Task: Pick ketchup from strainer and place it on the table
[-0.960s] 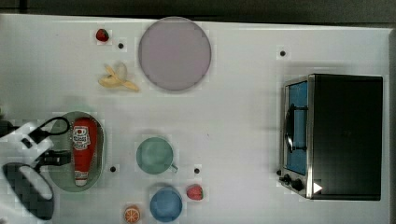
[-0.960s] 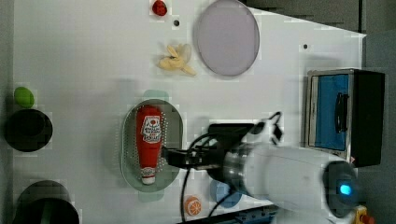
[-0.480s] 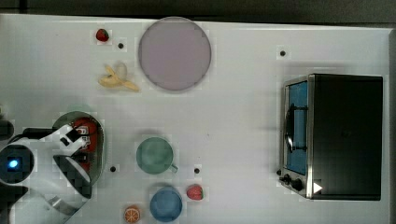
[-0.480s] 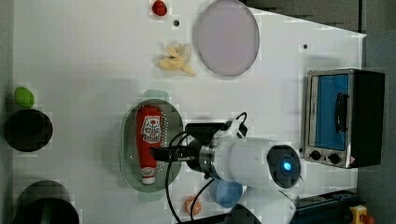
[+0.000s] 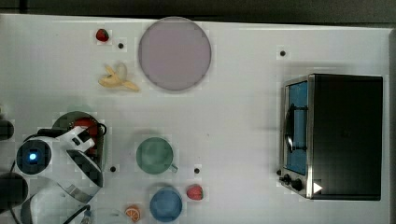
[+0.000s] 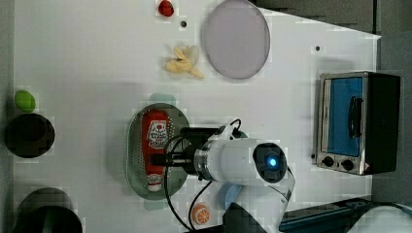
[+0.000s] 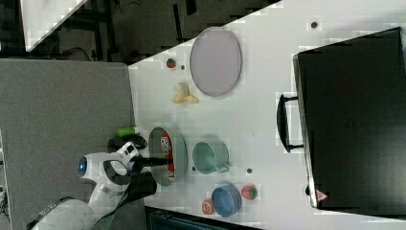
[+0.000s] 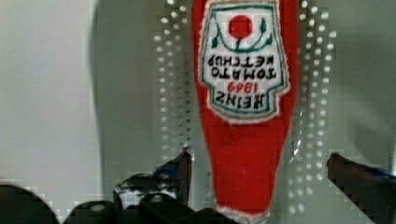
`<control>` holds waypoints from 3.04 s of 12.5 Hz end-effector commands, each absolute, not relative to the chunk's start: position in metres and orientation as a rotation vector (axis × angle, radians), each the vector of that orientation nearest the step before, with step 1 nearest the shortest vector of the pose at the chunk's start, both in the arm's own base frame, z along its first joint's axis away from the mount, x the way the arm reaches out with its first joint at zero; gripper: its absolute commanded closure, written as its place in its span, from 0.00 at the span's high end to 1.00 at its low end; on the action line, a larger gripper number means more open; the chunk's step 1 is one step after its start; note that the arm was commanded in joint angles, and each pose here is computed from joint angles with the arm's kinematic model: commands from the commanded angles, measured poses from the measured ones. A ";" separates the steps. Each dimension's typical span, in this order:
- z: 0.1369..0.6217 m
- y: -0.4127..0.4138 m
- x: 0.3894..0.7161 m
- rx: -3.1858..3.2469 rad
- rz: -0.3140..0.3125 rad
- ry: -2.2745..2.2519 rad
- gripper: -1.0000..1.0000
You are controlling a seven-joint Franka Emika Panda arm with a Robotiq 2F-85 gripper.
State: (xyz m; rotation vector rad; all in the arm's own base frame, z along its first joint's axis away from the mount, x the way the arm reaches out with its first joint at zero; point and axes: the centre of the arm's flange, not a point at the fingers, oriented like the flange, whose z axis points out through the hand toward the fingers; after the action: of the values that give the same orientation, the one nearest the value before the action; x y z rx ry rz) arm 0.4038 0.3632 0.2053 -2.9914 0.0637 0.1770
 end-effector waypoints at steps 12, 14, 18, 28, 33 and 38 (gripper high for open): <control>0.215 0.386 0.430 -3.014 0.086 0.069 0.56; 0.257 0.383 0.433 -3.040 0.048 0.113 0.56; 0.350 0.367 0.450 -3.005 -0.068 0.270 0.56; 0.455 0.153 0.549 -3.178 -0.016 0.261 0.56; 0.449 0.020 0.568 -3.178 0.012 0.394 0.56; 0.401 -0.052 0.549 -3.168 0.137 0.510 0.56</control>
State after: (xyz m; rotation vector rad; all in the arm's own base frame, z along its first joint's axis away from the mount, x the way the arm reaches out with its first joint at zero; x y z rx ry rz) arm 0.5486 -0.0925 0.4016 -3.1324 0.7179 0.1405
